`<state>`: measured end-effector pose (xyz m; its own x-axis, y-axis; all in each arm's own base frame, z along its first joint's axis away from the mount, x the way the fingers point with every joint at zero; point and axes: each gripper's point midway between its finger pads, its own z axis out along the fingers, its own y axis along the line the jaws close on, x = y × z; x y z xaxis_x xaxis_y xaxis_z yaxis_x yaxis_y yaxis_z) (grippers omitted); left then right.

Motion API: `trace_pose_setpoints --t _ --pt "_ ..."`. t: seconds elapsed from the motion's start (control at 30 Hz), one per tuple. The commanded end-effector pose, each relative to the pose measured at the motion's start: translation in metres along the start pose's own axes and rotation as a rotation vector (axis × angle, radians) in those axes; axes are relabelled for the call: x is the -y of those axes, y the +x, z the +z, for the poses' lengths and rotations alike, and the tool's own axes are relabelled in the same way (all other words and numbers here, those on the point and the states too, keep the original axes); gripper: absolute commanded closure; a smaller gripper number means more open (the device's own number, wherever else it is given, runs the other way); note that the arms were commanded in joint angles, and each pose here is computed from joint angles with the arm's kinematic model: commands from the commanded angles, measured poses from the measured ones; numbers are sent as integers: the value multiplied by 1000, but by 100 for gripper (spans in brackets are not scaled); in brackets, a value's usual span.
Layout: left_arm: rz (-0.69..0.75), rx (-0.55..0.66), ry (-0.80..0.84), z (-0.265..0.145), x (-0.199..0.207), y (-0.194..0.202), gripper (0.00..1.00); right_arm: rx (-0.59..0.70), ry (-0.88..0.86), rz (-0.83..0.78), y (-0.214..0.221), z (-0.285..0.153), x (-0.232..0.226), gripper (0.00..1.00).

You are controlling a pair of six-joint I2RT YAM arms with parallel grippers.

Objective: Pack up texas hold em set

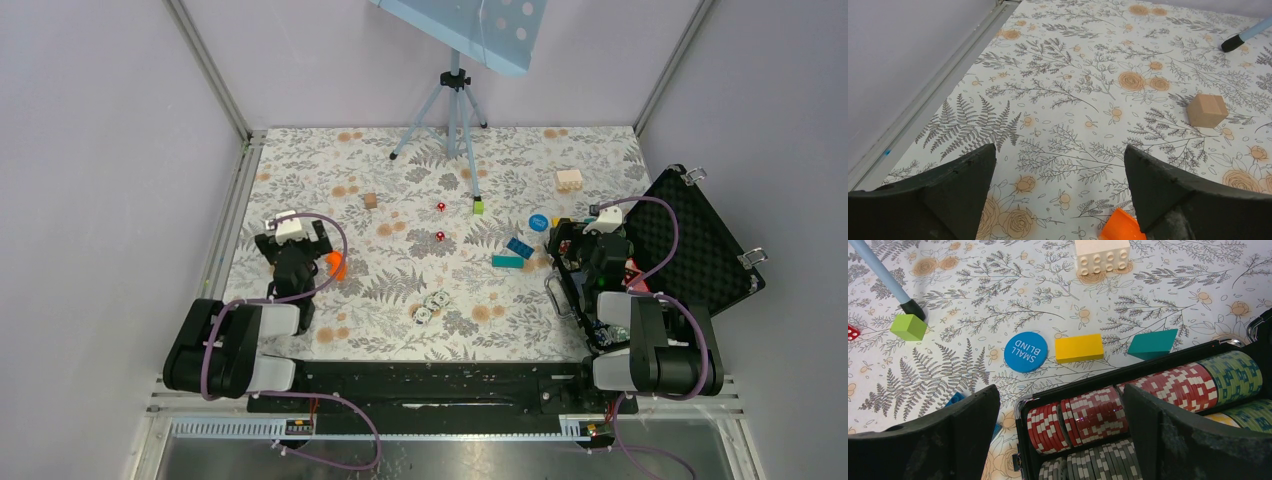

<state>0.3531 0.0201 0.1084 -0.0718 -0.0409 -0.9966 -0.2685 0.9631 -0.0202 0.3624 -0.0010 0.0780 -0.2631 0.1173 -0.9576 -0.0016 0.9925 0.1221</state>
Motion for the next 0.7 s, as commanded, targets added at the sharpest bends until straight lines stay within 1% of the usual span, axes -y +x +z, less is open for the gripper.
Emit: trace_pose_setpoints --t 0.0,0.13,0.2,0.3,0.33,0.43,0.5,0.57,0.67 --pt "-23 60 -22 6 3 -30 1 45 0 -4 -19 2 -3 1" --pt "1 11 -128 8 -1 -55 1 0 -25 -11 -32 1 -9 1" --pt "-68 -5 -194 8 -6 -68 1 -34 -37 -15 -38 3 -12 1" --pt "-130 -46 -191 10 1 -83 1 -75 -36 -3 -49 6 -13 1" --pt "-141 -71 -190 12 4 -88 1 -69 -19 21 -57 6 -12 1" --pt "-176 -150 -219 13 7 -98 1 7 63 156 -81 5 -5 1" --pt "-242 -199 -245 11 9 -106 1 12 77 230 -91 4 -6 1" --pt "-282 -239 -248 8 12 -115 1 -23 86 281 -96 6 -9 1" --pt "-312 -254 -227 2 16 -128 1 -126 187 329 -99 5 1 1"
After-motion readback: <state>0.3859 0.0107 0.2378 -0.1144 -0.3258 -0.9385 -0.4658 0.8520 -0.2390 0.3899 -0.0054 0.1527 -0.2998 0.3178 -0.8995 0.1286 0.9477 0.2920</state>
